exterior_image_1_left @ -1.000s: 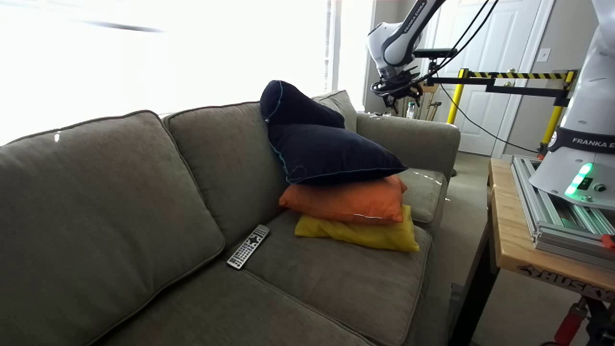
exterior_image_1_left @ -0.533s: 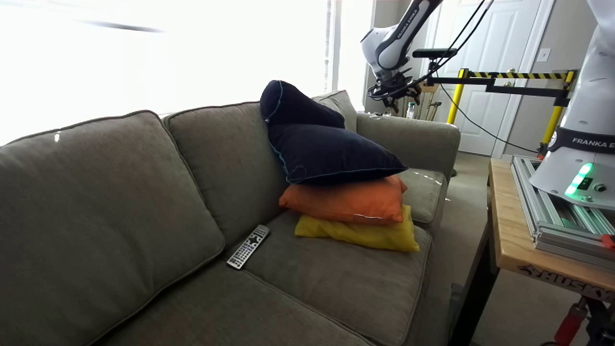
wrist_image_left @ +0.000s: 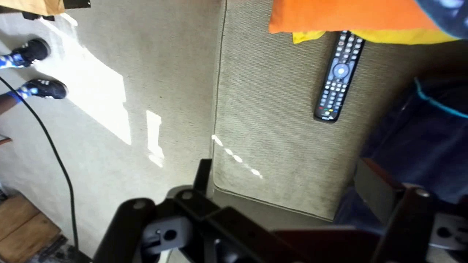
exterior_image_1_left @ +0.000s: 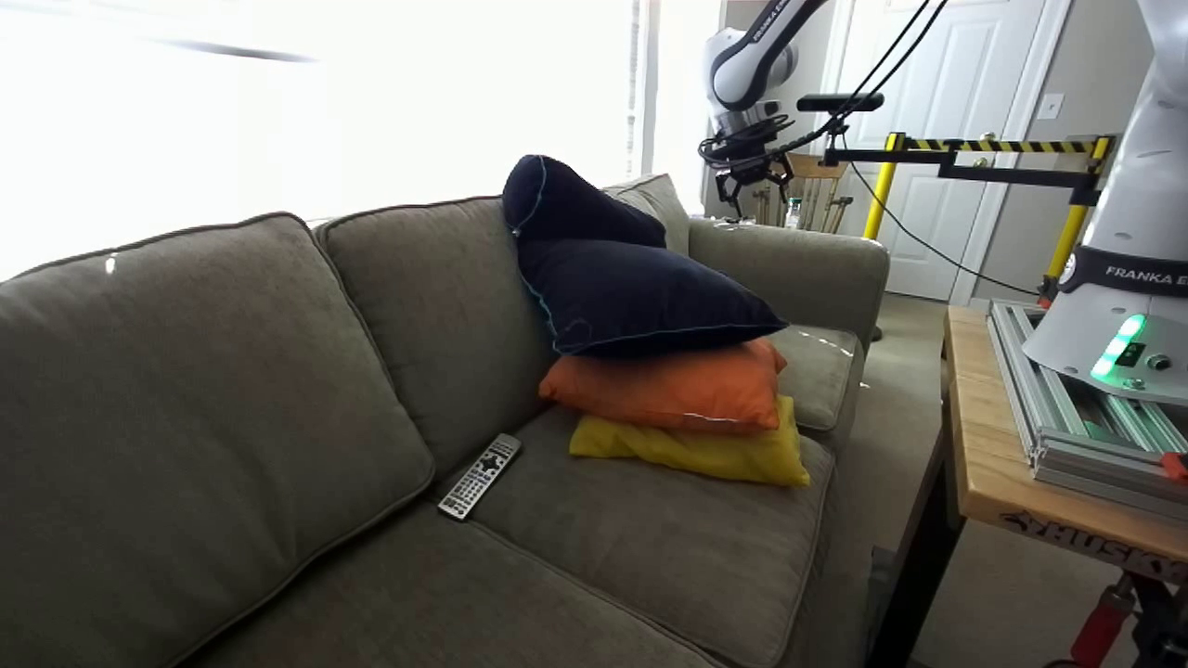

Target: Put the black remote control on the dark blue pillow.

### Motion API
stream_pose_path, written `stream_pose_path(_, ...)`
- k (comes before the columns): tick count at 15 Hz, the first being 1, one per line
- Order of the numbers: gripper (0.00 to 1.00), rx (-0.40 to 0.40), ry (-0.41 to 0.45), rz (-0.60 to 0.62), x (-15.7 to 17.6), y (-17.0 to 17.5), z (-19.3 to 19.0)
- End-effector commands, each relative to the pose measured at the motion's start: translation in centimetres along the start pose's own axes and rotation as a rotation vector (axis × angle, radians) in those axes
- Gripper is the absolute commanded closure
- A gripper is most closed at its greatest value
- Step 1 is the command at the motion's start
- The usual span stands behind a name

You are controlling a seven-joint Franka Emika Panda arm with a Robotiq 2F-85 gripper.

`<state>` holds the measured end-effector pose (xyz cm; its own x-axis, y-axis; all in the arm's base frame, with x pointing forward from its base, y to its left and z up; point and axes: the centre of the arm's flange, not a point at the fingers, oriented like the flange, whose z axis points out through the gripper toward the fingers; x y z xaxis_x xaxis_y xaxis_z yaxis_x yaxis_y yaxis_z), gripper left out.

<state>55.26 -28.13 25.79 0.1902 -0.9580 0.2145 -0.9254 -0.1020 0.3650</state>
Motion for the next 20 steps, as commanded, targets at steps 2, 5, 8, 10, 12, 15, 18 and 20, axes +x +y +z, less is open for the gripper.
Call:
stream_pose_path(2, 0.03, 0.138, 0.044, -0.206, 0.9, 0.6, 1.1)
stream_pose_path(5, 0.06, 0.266, 0.158, -0.243, 1.0, -0.3, 3.1)
stream_pose_path(8, 0.06, 0.241, 0.139, -0.219, 1.3, -0.9, 2.2)
stream_pose_path(10, 0.06, 0.246, 0.143, -0.223, 1.2, -1.0, 2.3)
stream_pose_path(12, 0.06, 0.247, 0.143, -0.224, 1.2, -1.0, 2.3)
stream_pose_path(15, 0.06, 0.248, 0.144, -0.225, 1.2, -1.0, 2.3)
stream_pose_path(18, 0.06, 0.248, 0.144, -0.225, 1.2, -1.0, 2.3)
stream_pose_path(20, 0.06, 0.248, 0.144, -0.226, 1.2, -1.0, 2.3)
